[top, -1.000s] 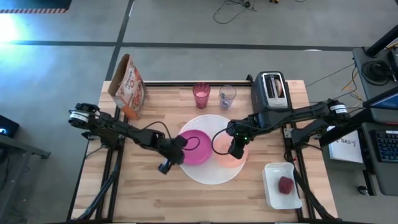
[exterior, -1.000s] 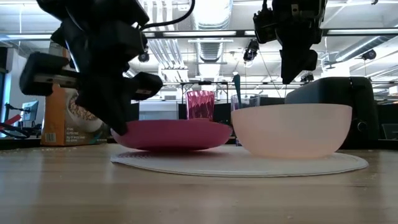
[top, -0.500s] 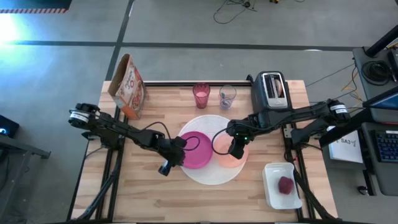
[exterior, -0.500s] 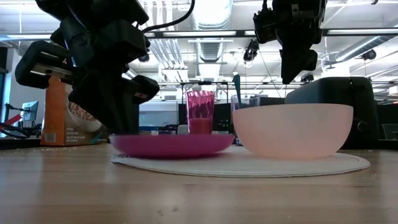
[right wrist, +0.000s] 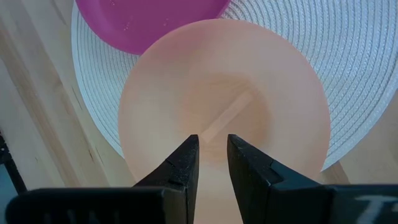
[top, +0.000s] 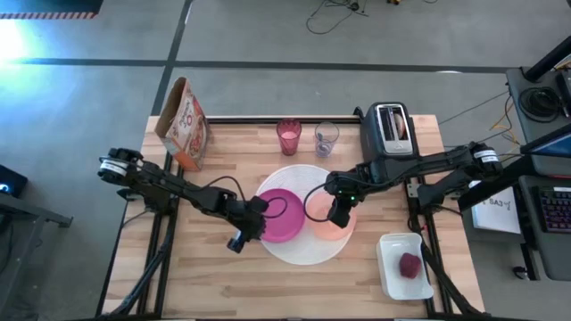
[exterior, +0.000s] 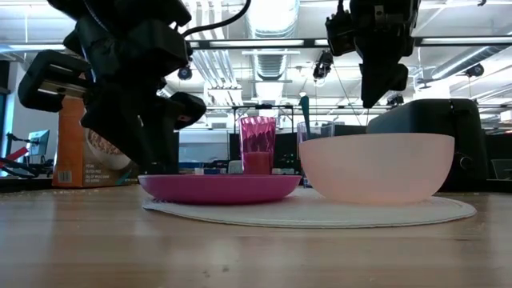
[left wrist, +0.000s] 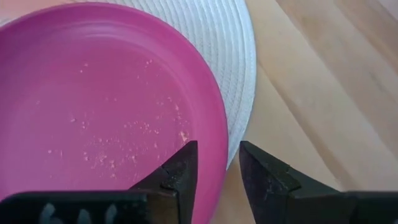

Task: Arrange a breakfast setting
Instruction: Put the red cup to the top right of the pink plate on the table mat

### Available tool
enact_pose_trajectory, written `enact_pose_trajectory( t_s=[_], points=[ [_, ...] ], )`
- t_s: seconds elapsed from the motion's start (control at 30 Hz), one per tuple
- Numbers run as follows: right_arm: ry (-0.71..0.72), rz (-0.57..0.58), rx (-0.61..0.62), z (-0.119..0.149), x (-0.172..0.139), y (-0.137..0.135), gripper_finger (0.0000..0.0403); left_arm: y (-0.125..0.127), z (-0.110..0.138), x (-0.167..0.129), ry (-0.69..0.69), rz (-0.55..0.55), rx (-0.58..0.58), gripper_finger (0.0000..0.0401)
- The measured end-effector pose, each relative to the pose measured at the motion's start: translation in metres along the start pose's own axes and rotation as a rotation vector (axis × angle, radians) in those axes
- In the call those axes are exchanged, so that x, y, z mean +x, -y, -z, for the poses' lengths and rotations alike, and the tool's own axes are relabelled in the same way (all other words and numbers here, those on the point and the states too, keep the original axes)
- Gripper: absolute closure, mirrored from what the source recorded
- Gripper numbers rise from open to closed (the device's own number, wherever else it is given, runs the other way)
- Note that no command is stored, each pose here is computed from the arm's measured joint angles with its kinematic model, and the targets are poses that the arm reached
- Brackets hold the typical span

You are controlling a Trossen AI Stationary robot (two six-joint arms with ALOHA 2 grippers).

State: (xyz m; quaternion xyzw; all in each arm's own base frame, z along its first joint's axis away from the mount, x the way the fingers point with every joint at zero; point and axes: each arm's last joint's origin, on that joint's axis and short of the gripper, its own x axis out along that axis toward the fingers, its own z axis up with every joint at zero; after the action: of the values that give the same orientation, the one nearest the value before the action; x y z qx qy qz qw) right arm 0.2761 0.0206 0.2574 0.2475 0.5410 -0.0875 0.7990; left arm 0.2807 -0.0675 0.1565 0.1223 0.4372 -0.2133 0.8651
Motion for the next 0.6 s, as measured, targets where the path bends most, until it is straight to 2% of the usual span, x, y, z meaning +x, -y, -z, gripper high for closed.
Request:
enact_pose_trajectory(
  t_s=[0.2,0.4,0.5,0.6],
  points=[
    [0.036,0.022,0.024,-0.007,-0.004,0.005,0.0330,-0.002,-0.010,-0.015,-0.110,-0.013,0.081,0.0299],
    [0.094,0.005,-0.019,-0.020,-0.018,0.002,0.0330,-0.010,-0.024,-0.040,-0.221,-0.151,0.183,0.0299],
    [0.126,0.011,-0.053,-0.024,-0.024,0.000,0.0330,-0.020,-0.022,-0.045,-0.227,-0.174,0.198,0.0299],
    [0.135,0.009,-0.095,-0.025,-0.027,-0.002,0.0330,-0.036,-0.015,-0.048,-0.221,-0.149,0.165,0.0299]
  ],
)
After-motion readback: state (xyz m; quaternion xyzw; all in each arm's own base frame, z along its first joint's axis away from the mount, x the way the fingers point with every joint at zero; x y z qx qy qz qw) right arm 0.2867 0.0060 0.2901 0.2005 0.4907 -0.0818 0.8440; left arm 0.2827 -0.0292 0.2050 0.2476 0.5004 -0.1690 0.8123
